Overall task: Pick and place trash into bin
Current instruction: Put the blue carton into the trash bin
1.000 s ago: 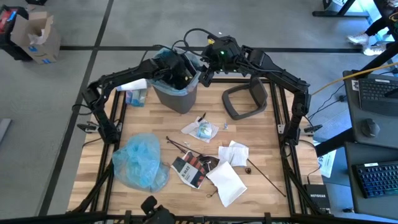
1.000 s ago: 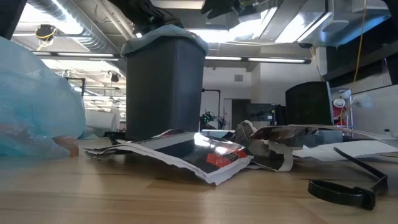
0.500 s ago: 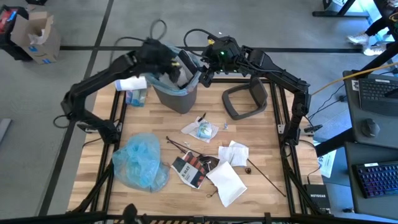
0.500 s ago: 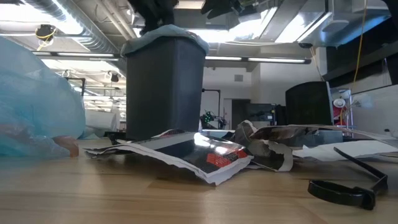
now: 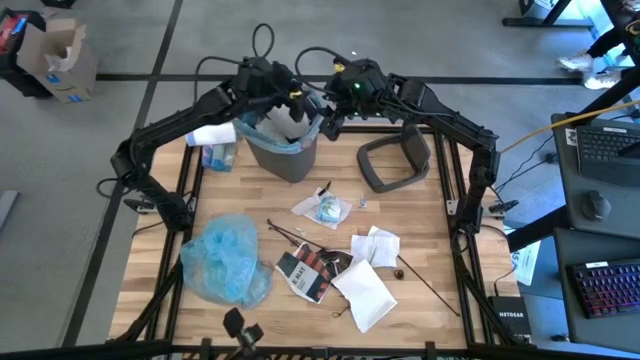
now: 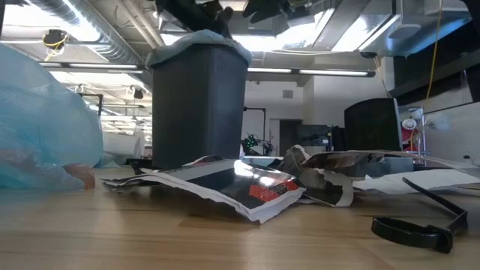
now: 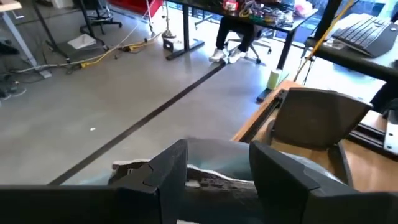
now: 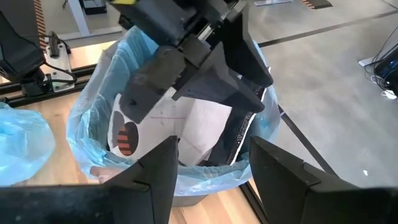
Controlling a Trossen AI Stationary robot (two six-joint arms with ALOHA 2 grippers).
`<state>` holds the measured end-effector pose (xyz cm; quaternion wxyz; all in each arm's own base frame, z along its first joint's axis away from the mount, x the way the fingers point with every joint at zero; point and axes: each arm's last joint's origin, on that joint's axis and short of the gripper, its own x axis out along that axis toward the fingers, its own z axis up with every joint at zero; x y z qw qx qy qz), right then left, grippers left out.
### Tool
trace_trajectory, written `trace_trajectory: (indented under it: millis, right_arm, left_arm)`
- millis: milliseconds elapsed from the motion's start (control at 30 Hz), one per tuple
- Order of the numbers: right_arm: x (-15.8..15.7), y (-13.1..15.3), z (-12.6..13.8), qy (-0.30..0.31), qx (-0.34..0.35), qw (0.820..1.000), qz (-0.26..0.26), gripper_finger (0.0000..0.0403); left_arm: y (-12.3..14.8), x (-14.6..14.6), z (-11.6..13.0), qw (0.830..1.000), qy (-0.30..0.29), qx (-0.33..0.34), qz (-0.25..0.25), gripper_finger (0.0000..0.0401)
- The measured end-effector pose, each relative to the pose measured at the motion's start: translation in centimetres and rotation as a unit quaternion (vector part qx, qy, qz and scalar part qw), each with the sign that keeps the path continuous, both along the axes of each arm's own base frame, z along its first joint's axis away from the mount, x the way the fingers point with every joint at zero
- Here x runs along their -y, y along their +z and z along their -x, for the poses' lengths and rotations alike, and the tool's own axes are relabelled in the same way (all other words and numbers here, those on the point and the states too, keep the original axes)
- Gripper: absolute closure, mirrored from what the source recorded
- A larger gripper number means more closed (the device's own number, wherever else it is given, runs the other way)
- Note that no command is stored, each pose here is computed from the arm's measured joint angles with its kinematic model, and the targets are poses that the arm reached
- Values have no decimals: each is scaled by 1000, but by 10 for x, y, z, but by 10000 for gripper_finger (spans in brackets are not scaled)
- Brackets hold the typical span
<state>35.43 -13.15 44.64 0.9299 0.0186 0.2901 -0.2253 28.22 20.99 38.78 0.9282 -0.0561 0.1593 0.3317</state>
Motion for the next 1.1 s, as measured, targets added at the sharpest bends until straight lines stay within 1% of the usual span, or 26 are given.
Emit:
trace_trajectory:
  millis: [67,133,267,433,533,700,800,933,1000,1100]
  right_arm:
    - [-2,0,0,2,-3,1000,-1,217]
    - [-3,-1,-1,4,-5,1000,-2,217]
    - [-5,-1,-1,6,-6,1000,-2,217]
    - [-5,-1,-1,6,-6,1000,-2,217]
    - [-5,-1,-1,6,-6,1000,-2,217]
    - [-5,-1,-1,6,-5,1000,-2,217]
    - [-5,-1,-1,6,-5,1000,-2,217]
    - [-5,-1,-1,6,-5,1000,-2,217]
    - [-5,0,-1,6,-2,1000,-1,217]
    - [-5,-1,-1,6,-3,1000,-1,217]
  left_arm:
    - [-3,-1,0,1000,0,-10,7,235]
    - [-9,1,1,999,-3,-38,17,235]
    - [-23,2,4,996,-2,-81,42,235]
    - [-43,3,6,991,6,-116,63,235]
    - [-40,3,7,993,8,-105,60,235]
    - [-5,12,16,1000,10,-13,6,235]
    - [3,12,17,1000,11,10,-17,235]
    - [2,2,14,999,17,20,-38,235]
    - [-6,-7,11,999,22,8,-35,235]
    - [-21,-16,6,999,29,-12,-18,235]
